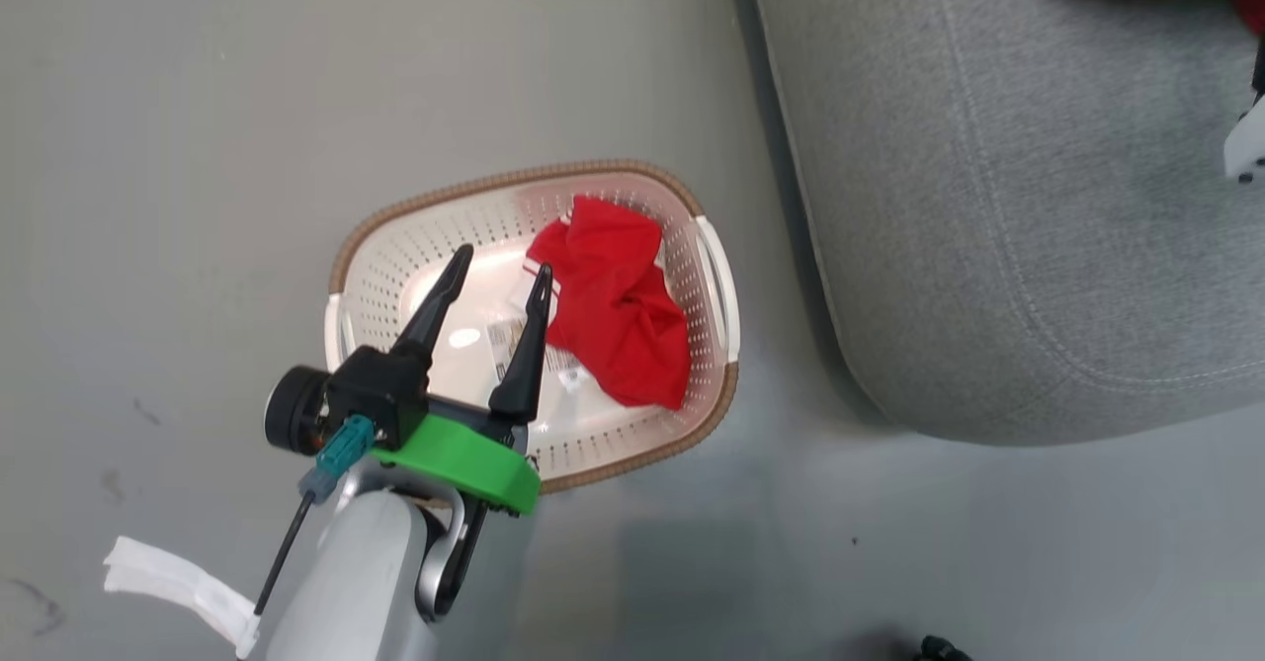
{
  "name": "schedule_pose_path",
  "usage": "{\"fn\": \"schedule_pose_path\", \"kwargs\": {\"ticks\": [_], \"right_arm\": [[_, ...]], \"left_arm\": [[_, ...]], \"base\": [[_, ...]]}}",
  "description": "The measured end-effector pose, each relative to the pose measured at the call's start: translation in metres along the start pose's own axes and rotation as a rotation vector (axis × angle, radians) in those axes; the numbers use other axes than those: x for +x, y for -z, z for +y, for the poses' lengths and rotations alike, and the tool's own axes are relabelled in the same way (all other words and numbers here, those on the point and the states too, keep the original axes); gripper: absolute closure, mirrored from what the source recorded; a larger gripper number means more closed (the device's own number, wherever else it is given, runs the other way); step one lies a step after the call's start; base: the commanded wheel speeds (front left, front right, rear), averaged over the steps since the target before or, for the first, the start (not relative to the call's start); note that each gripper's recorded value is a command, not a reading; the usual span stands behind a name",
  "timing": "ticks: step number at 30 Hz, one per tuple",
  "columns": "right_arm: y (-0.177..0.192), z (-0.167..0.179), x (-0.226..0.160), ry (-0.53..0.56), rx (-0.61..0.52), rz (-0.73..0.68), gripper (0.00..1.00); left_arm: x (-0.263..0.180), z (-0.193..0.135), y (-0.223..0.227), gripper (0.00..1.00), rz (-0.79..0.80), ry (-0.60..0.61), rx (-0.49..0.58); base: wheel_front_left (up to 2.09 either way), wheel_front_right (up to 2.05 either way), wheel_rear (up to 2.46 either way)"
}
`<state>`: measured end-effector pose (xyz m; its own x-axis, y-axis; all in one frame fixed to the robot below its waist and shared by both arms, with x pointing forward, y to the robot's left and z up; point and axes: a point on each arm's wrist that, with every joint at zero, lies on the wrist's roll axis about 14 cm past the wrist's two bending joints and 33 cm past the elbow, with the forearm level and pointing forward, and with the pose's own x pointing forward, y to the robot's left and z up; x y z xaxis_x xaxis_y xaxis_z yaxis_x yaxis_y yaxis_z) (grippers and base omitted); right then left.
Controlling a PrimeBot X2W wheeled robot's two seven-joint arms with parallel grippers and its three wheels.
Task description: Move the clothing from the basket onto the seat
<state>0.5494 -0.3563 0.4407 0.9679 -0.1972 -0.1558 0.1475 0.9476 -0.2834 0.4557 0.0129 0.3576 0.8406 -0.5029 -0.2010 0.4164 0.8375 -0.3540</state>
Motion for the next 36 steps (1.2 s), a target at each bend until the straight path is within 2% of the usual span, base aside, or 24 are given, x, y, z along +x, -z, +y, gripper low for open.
{"fn": "schedule_pose_path", "kwargs": {"ticks": [6,14,21,30,34,36], "right_arm": [[-0.034,-0.008,-0.033,-0.015,0.002,-0.08,0.0],[-0.1,-0.006,-0.089,-0.067,0.041,-0.284,0.0],[-0.148,0.009,-0.152,-0.071,0.169,-0.483,0.0],[-0.138,0.09,-0.199,-0.217,0.32,-0.476,0.0],[-0.125,0.106,-0.21,-0.233,0.431,-0.434,0.0],[-0.119,0.119,-0.216,-0.266,0.434,-0.41,0.0]], "left_arm": [[-0.022,-0.012,-0.022,0.0,-0.043,-0.011,0.001],[-0.058,-0.014,-0.065,0.0,-0.157,-0.064,-0.007],[-0.1,-0.008,-0.103,0.0,-0.277,-0.142,0.018],[-0.143,0.007,-0.126,0.0,-0.373,-0.244,0.024],[-0.161,0.015,-0.129,0.0,-0.396,-0.29,0.024],[-0.167,0.016,-0.131,0.0,-0.408,-0.299,0.03]], "base": [[0.0,0.0,0.0],[0.0,0.0,0.0],[0.0,0.0,0.0],[0.0,0.0,0.0],[0.0,0.0,0.0],[0.0,0.0,0.0]]}}
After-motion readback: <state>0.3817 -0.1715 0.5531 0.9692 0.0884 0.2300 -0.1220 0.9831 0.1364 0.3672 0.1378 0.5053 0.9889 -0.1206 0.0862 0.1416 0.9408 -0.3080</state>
